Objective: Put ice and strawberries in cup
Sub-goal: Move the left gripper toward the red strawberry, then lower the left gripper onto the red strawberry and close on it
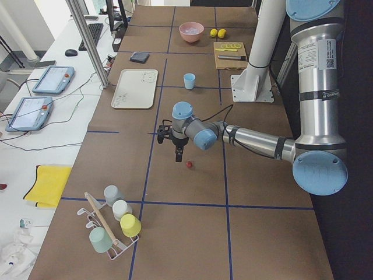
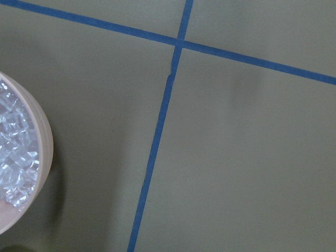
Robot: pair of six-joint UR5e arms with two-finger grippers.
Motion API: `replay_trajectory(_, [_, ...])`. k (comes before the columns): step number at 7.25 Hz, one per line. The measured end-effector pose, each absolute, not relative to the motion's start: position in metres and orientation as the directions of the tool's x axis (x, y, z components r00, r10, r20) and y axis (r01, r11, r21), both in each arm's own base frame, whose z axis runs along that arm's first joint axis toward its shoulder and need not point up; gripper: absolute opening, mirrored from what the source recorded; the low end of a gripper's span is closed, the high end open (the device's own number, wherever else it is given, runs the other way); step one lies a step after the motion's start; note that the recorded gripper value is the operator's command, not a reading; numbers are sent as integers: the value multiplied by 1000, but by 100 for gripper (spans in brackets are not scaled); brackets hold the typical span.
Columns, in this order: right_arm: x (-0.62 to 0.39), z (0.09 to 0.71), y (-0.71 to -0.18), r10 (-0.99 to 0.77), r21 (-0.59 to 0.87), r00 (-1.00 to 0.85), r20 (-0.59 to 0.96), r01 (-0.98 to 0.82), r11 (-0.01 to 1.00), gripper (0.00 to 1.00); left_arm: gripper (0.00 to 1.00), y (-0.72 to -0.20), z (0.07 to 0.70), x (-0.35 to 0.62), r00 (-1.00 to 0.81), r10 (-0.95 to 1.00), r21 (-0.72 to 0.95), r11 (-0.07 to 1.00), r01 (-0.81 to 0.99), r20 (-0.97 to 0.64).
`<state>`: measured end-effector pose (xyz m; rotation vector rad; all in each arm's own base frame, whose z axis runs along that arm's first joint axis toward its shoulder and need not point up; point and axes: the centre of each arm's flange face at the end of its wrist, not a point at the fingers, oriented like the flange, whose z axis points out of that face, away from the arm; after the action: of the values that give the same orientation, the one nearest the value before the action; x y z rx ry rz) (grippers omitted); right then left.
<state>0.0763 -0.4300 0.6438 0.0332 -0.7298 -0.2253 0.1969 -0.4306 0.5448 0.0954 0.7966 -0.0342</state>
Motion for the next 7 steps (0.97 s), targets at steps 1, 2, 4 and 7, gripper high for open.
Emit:
replay_trajectory(1, [76, 643, -430, -215, 108, 723, 657, 192, 975, 100, 100, -426, 555, 207, 700, 12, 68, 996, 53, -714])
replay_trajectory(2, [76, 643, -431, -216, 109, 723, 656, 192, 975, 100, 100, -424, 570, 215, 700, 19, 66, 997, 41, -714])
replay_trajectory(4, [77, 640, -431, -218, 115, 725, 654, 190, 975, 100, 100, -421, 593, 222, 686, 36, 77, 997, 30, -727])
replay_trajectory(7, [77, 640, -431, -220, 116, 726, 651, 191, 975, 100, 100, -414, 607, 234, 685, 51, 69, 998, -1, -727])
